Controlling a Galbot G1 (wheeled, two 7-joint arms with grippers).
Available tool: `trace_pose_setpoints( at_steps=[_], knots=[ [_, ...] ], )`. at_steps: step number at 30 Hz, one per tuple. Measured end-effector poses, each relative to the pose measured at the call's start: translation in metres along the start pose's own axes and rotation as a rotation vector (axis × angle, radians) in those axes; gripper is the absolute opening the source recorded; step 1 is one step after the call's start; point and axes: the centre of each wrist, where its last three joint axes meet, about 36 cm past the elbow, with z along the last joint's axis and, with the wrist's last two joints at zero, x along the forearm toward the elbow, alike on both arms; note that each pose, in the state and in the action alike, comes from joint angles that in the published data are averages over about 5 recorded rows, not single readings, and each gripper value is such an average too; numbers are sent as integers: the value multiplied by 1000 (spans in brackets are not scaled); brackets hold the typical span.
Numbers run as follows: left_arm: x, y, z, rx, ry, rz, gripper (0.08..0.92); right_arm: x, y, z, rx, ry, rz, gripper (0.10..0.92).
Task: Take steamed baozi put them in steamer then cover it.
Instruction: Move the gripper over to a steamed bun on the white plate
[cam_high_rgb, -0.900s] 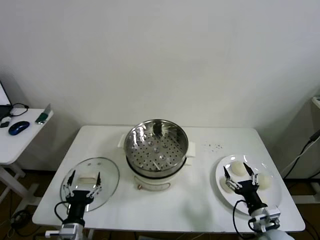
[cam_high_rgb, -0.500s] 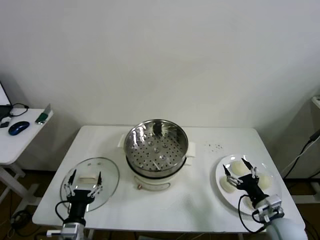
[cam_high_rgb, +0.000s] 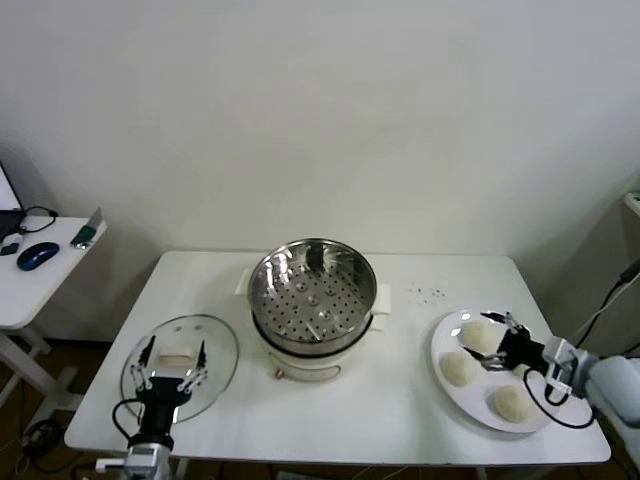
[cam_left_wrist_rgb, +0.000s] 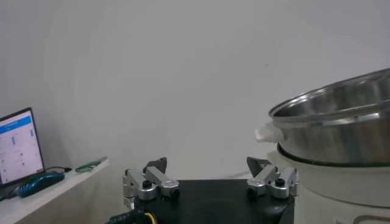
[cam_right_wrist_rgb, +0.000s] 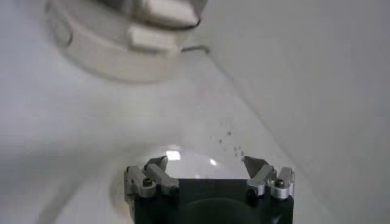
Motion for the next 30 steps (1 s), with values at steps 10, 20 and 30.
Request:
trace_pose_setpoints(
  at_steps=[10, 20, 30],
  knots=[
    [-2, 6, 5, -8, 15, -4, 823, -31, -74, -19, 193, 146, -196, 823],
    [-4, 8, 8, -11, 28, -6, 823, -77, -109, -40, 287, 275, -345, 823],
    [-2, 10, 11, -17, 35, -9, 823, -108, -124, -57, 330, 344, -399, 823]
  ],
)
